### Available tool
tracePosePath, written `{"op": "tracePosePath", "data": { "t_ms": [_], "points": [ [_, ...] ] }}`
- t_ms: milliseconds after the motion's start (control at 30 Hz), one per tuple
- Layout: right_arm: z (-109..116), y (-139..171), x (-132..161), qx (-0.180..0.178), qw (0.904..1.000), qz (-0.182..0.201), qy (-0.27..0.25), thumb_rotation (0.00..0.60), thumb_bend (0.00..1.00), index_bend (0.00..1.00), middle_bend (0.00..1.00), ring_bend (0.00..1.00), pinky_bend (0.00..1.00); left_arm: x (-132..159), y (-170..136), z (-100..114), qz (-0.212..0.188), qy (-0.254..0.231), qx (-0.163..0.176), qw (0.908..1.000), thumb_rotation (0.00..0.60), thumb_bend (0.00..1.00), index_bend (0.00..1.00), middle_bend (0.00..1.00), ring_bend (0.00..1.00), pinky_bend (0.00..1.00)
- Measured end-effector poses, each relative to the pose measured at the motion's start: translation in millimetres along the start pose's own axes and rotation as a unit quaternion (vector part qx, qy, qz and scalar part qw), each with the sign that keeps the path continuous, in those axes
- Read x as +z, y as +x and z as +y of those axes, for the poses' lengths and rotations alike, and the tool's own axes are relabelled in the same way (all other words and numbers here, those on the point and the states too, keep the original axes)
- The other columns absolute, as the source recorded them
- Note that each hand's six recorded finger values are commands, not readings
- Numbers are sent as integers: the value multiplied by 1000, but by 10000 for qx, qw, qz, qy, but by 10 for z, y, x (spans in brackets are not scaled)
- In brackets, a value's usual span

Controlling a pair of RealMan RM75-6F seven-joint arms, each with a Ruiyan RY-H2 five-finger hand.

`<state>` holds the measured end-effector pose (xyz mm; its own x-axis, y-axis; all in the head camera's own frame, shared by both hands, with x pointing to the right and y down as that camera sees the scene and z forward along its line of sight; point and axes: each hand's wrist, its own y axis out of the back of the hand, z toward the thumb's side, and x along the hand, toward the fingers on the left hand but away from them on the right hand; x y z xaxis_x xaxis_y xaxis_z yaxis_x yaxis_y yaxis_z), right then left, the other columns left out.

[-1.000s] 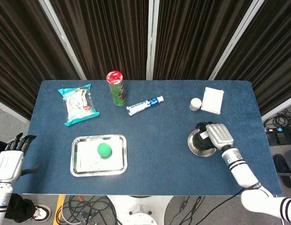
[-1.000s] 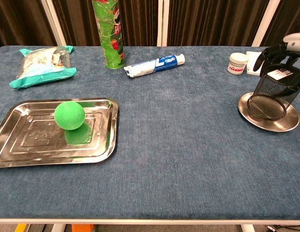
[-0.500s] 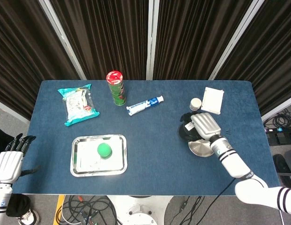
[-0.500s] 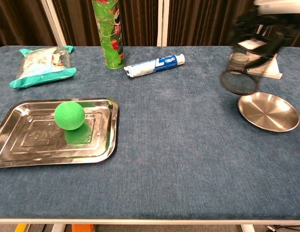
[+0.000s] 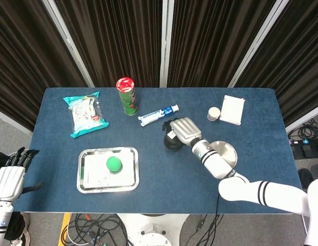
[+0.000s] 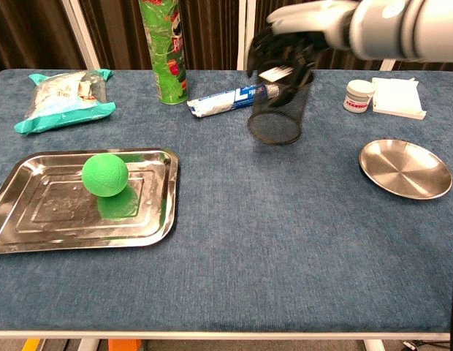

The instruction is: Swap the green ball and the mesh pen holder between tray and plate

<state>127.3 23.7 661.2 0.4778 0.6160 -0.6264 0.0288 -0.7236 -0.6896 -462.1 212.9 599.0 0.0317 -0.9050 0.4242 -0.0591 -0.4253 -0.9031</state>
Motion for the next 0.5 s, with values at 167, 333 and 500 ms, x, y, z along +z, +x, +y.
{"op": "tracePosePath", "data": {
  "t_ms": [167, 333, 500],
  "points": [
    [-129, -139, 177, 170, 9998, 54, 112, 600, 193, 343, 336, 268, 604, -20, -12, -13, 14, -25, -6, 10000, 566, 51, 136, 142, 31, 202],
    [-217, -250, 288, 213, 9996, 58, 166, 600, 185, 315, 334, 259, 548, -30, -14, 2, 8, -50, 32, 10000, 568, 50, 136, 142, 31, 202],
    [-279, -336, 383, 229, 9995, 103, 208, 600, 164, 242, 309, 207, 474, -49, -26, 10, 32, -53, 47, 10000, 564, 50, 136, 142, 31, 202]
  ]
}}
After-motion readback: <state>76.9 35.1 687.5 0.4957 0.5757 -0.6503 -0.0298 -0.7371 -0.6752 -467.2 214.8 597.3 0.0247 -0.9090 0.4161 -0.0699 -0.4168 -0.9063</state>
